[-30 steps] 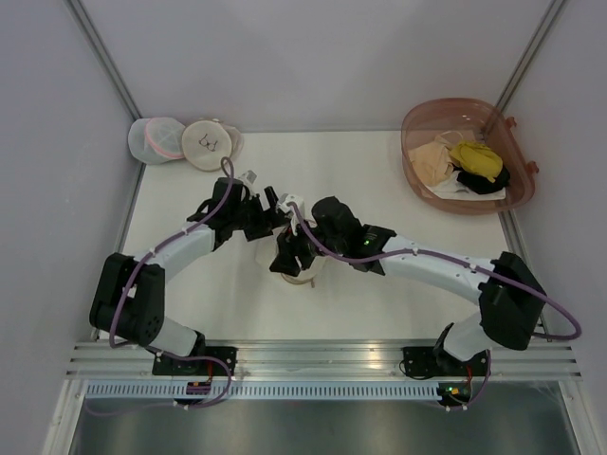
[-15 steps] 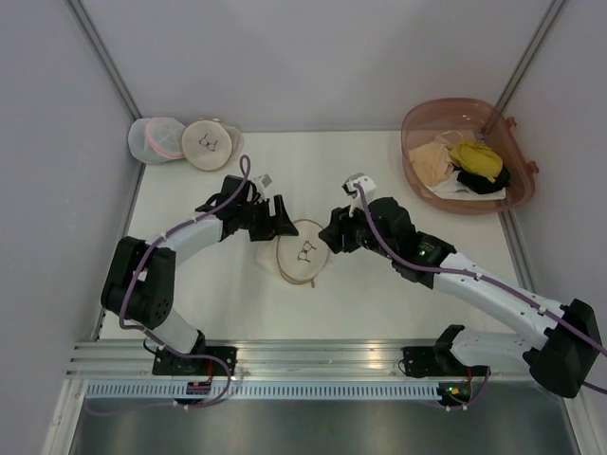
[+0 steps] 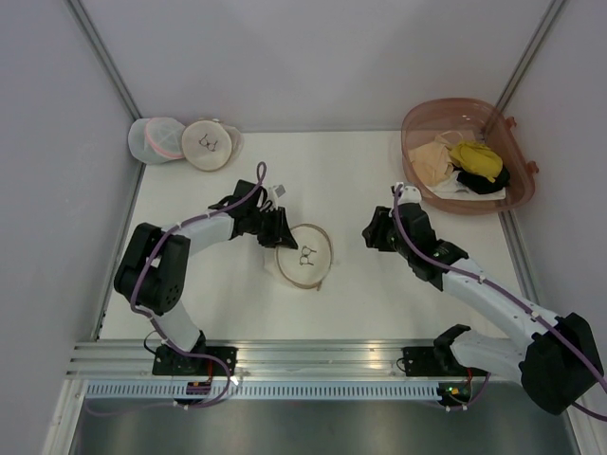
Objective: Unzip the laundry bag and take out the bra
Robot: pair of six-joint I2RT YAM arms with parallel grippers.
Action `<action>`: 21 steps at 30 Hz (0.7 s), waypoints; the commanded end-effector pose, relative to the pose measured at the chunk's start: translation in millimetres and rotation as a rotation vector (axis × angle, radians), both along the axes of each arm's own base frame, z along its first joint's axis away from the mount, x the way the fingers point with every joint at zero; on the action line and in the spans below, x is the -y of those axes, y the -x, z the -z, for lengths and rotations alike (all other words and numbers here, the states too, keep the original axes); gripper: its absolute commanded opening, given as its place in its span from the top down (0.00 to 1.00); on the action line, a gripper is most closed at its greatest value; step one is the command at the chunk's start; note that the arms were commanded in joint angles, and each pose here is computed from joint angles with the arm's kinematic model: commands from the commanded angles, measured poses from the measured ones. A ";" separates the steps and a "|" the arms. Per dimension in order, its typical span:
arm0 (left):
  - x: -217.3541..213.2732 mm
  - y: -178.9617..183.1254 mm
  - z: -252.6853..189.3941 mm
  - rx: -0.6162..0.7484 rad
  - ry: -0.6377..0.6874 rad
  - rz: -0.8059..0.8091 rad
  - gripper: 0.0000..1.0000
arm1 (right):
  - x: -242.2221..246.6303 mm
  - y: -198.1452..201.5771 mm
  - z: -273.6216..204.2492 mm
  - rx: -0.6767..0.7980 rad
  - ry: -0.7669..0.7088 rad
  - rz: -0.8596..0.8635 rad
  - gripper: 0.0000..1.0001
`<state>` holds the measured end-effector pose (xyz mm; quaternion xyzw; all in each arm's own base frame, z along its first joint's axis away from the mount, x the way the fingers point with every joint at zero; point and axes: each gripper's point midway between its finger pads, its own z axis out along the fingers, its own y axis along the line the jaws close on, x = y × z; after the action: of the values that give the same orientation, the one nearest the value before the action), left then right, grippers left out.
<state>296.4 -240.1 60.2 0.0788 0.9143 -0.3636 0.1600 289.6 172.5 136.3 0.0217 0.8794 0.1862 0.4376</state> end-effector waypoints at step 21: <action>18.7 12.8 -28.6 0.076 0.086 0.063 0.17 | -9.3 -27.0 -36.3 0.123 -0.140 -0.117 0.33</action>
<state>271.6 -256.9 72.1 0.1090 0.8978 -0.4021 0.1427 315.1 174.2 155.1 0.0161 0.8523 0.2536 0.4572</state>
